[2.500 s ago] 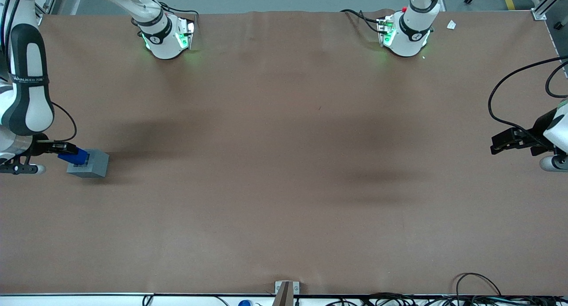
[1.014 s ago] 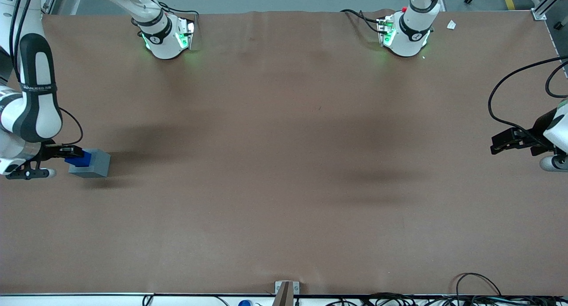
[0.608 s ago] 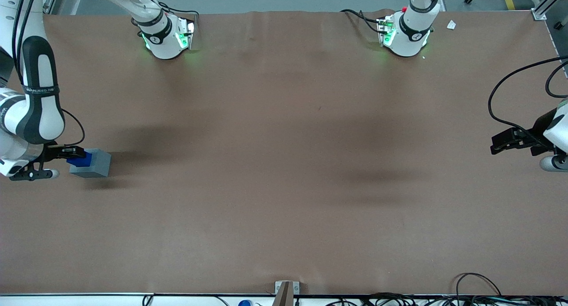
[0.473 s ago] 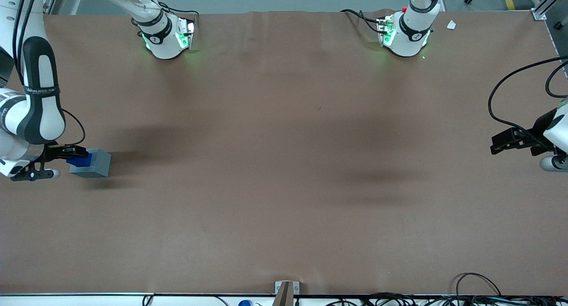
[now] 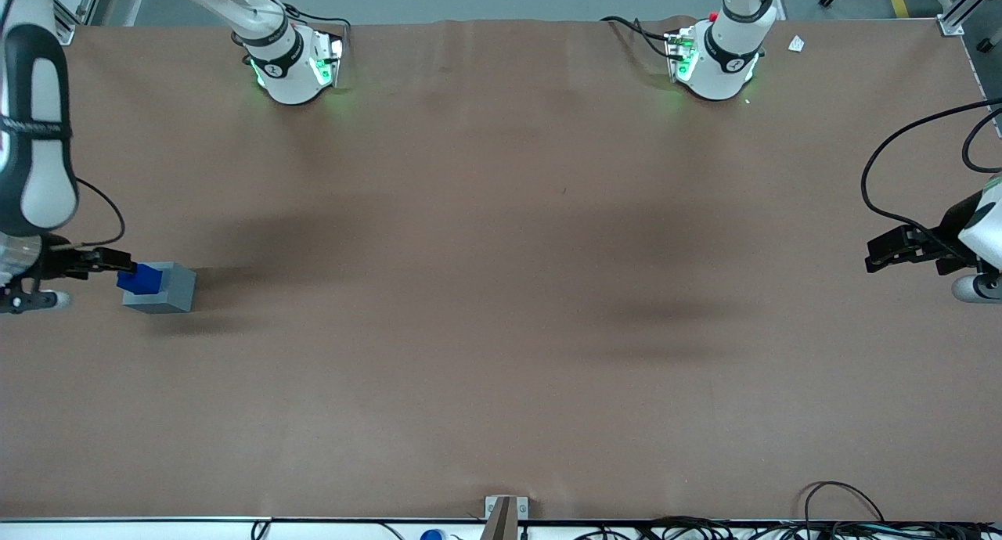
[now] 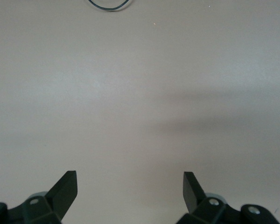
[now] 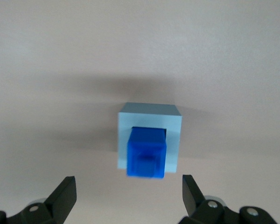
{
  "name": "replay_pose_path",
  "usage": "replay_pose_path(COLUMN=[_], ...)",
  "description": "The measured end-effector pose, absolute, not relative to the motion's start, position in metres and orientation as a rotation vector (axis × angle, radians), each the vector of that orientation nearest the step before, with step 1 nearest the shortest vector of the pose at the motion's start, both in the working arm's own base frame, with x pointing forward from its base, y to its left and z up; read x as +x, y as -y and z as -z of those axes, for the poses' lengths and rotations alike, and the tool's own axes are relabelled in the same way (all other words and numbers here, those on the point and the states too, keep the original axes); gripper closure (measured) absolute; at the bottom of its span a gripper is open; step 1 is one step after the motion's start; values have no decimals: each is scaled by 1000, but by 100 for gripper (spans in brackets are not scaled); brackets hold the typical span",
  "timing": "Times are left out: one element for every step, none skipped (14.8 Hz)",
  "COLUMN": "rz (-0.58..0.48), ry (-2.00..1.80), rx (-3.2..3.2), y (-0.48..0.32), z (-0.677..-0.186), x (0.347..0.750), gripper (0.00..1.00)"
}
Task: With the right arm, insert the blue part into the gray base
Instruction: 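Open the right gripper and raise it away from the base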
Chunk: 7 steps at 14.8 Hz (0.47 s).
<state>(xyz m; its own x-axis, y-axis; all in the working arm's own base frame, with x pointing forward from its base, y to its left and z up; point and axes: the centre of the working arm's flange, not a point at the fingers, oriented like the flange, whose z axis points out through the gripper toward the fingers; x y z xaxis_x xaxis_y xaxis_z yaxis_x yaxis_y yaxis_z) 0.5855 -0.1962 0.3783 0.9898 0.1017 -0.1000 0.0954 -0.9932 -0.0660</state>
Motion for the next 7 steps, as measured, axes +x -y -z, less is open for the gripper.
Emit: replay_pose_path(rz=[-155, -152, -145, -143, -149, -156, -163], ry=[151, 142, 131, 115, 99, 82, 61], rx=[-3056, -3039, -3027, -3015, -3003, -2993, -2987], y=[193, 188, 180, 171, 160, 148, 134], z=[-394, -408, -422, -433, -444, -453, -463], x=[581, 578, 576, 574, 573, 572, 571], gripper=[0, 0, 0, 0, 0, 0, 0])
